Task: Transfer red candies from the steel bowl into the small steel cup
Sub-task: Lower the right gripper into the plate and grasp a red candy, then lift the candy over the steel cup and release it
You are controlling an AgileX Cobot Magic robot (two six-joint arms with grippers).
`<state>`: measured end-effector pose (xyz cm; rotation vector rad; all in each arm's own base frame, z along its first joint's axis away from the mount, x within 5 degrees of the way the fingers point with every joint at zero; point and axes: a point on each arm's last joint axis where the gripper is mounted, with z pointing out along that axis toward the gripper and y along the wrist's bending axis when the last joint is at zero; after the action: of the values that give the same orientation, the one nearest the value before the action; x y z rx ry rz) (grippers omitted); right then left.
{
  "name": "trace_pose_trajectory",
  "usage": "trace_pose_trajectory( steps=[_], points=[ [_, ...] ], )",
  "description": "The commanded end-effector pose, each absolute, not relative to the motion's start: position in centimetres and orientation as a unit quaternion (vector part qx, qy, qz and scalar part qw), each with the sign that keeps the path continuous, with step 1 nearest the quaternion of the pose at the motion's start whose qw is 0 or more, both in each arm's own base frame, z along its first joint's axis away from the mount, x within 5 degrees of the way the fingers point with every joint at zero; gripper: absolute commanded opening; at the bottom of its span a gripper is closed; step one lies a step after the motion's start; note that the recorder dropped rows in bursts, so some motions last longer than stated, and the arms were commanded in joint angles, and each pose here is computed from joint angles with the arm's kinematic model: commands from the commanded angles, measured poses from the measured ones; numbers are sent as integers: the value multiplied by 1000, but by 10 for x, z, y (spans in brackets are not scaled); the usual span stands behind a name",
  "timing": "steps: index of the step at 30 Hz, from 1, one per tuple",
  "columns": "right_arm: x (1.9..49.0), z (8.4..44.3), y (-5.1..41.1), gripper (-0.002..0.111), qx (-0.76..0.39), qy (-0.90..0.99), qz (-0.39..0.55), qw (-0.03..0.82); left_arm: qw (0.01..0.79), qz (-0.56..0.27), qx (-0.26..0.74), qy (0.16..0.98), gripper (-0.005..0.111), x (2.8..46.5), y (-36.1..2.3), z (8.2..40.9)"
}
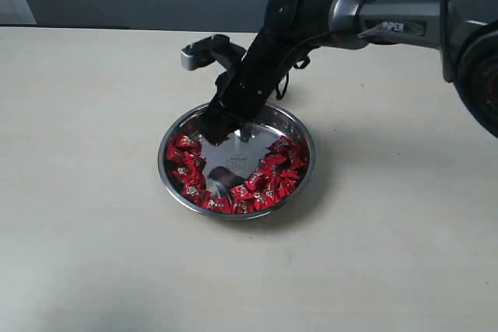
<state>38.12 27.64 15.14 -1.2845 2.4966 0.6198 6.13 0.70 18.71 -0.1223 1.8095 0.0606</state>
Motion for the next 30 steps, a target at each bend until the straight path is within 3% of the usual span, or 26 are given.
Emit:
trace_pose_trajectory(
  steps=[1, 10, 17, 30],
  points=[
    [392, 184, 270, -1, -436, 856, 169, 220, 619, 27, -50, 783, 0, 61, 7, 187],
    [415, 209, 264, -1, -371, 853, 103, 352, 619, 27, -50, 783, 0, 61, 7, 187],
    [436, 202, 239, -1, -280, 880, 115, 366, 619, 27, -50, 783, 0, 61, 7, 187],
    [444, 194, 228, -1, -269, 884, 109, 366, 619, 27, -50, 783, 0, 61, 7, 187]
  ],
)
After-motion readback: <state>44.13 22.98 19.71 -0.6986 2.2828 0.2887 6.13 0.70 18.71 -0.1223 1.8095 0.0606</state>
